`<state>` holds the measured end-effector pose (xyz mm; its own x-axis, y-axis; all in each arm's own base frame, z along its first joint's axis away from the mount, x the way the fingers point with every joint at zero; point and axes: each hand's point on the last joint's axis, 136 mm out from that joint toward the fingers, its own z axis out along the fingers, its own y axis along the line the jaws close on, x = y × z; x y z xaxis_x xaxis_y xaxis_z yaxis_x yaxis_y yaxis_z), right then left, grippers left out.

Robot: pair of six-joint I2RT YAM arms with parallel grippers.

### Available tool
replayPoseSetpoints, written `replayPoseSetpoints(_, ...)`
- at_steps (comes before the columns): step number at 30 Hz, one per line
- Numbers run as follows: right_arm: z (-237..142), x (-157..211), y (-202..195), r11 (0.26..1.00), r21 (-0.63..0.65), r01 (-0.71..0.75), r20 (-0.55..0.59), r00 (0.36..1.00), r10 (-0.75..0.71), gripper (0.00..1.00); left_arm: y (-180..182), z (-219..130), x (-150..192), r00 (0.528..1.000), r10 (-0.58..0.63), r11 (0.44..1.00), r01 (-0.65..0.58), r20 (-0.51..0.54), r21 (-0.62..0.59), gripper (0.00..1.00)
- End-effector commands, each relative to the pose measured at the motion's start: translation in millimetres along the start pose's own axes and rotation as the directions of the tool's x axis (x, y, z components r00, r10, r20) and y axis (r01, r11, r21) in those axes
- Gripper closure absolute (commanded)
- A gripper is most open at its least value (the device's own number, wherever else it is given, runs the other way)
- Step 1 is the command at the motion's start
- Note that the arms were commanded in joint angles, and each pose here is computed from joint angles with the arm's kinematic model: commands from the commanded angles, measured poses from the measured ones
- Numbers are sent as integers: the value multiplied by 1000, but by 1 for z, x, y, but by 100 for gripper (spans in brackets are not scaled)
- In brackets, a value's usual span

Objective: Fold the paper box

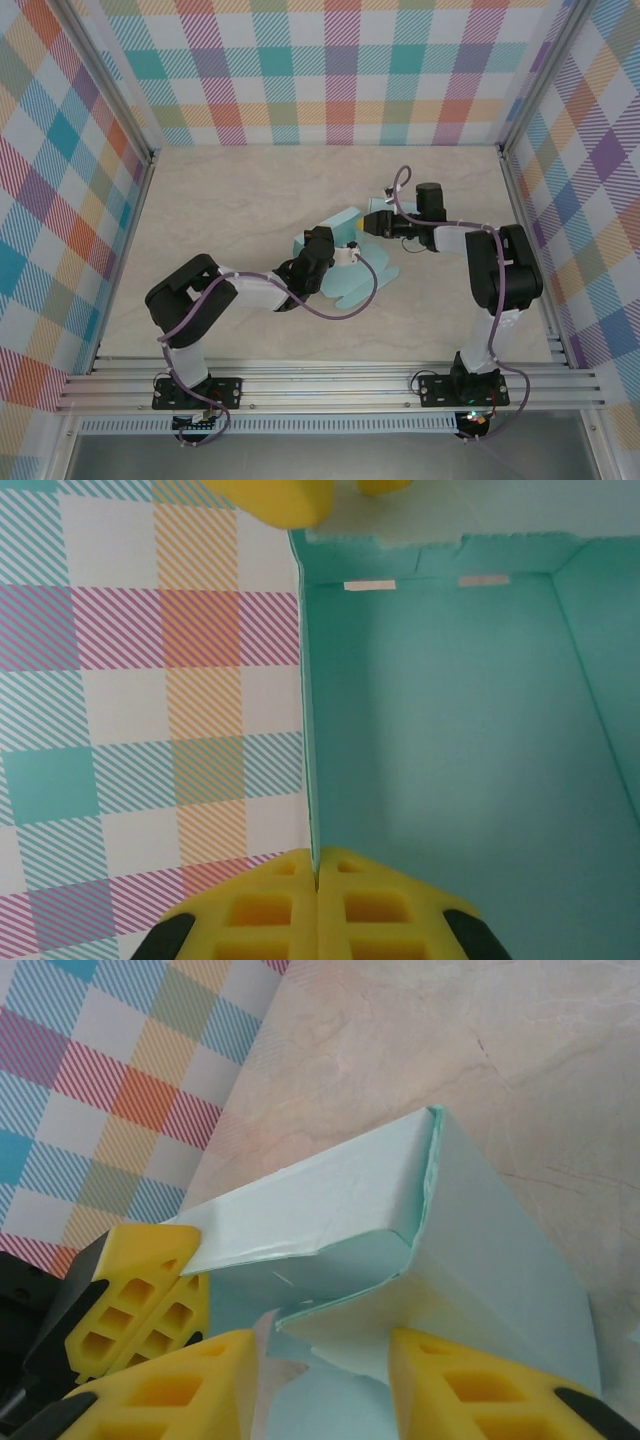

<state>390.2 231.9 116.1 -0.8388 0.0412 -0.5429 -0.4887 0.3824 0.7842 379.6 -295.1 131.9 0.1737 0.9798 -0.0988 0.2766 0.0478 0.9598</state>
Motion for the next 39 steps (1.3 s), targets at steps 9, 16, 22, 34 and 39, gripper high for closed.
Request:
replayPoseSetpoints(9,-3,-6,7,997,53,51,22,998,-52,65,-1,3,-3,1000,20,999,-20,3,-33,100)
replayPoseSetpoints(16,-28,4,5,989,135,53,23,998,-57,64,-6,6,0,998,54,998,-55,-15,-43,100)
replayPoseSetpoints(22,-43,1,15,987,143,76,44,996,-83,63,-8,7,0,997,71,997,-72,-21,-40,100)
replayPoseSetpoints(34,-89,-25,-51,868,496,-3,143,987,-78,68,-5,7,0,996,84,995,-86,-26,-51,100)
replayPoseSetpoints(39,-68,-31,-47,848,521,94,56,988,-144,67,-6,8,-1,996,91,994,-92,-27,-50,100)
